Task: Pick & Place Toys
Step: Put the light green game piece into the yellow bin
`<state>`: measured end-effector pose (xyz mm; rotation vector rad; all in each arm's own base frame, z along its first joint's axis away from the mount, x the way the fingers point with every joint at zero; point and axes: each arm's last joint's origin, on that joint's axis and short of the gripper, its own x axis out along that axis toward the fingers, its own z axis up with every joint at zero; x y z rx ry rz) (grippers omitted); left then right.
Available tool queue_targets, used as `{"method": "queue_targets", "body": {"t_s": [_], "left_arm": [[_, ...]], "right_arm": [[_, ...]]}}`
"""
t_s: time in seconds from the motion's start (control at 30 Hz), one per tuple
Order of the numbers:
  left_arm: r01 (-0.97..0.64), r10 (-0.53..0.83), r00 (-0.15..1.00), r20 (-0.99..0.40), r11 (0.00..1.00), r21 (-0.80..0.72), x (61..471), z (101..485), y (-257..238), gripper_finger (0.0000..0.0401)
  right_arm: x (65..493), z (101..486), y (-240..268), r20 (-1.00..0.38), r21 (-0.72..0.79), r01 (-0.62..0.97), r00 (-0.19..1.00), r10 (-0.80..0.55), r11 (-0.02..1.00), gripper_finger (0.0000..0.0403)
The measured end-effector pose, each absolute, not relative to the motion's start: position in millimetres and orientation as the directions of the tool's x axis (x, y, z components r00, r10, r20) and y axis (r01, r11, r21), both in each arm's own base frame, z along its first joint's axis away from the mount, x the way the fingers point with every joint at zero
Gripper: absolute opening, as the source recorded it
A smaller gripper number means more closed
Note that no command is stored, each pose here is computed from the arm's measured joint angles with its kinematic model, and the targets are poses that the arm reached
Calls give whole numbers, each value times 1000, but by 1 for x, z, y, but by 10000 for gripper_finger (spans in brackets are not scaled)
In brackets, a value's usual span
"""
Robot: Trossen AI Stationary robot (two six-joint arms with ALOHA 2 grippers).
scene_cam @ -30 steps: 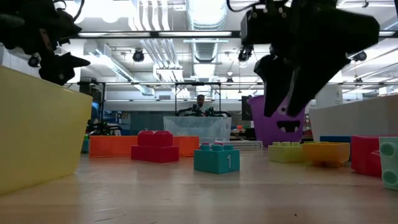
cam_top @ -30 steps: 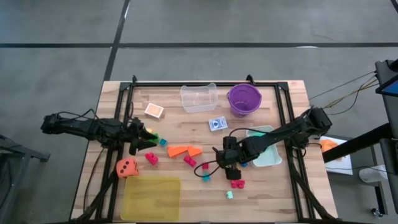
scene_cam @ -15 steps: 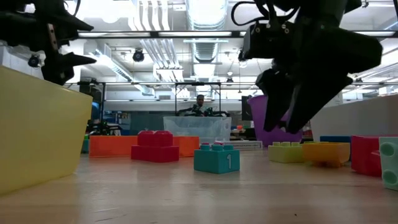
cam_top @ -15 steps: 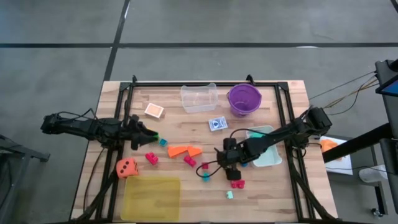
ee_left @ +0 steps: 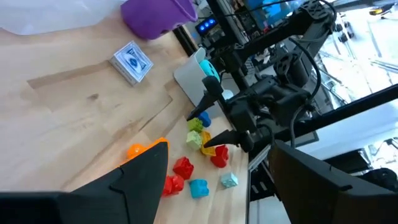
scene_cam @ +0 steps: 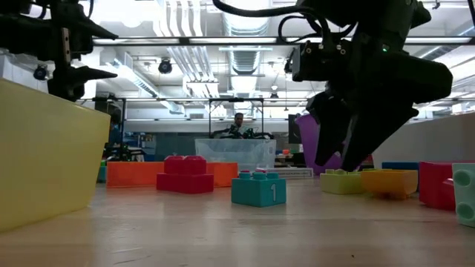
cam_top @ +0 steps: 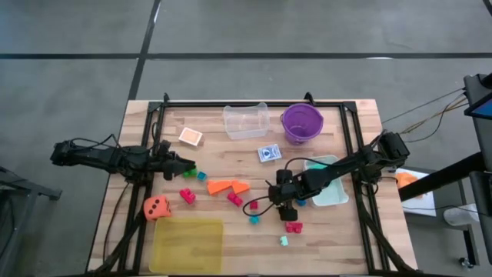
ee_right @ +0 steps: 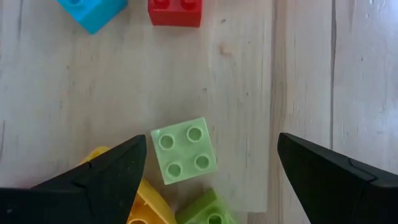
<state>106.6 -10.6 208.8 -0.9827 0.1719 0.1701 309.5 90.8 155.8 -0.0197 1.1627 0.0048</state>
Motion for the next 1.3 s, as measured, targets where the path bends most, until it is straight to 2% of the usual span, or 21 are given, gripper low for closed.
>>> {"method": "queue_targets", "body": {"t_s": [0.2, 0.37, 0.63, 0.8, 0.97, 1.3], "left_arm": [[-225, 75, 973, -220, 544, -809, 107, 209, -10, 274], [-225, 75, 973, -220, 543, -809, 107, 209, -10, 274], [-225, 75, 973, -219, 528, -819, 107, 209, -10, 274], [-225, 75, 973, -219, 528, -819, 107, 209, -10, 274], [-223, 71, 973, -219, 529, -819, 107, 209, -11, 274], [-222, 68, 973, -220, 531, -818, 107, 209, -11, 274]], "right_arm": [[313, 152, 95, -911, -35, -59, 412, -8, 998, 359], [316, 137, 108, -930, -85, -88, 365, -47, 992, 359], [327, 144, 115, -927, -148, -61, 356, -117, 987, 353], [323, 143, 114, -940, -140, -71, 324, -110, 988, 296], [321, 140, 117, -958, -39, -107, 287, -6, 993, 233], [319, 137, 116, -959, -58, -124, 283, -21, 991, 158]]}}
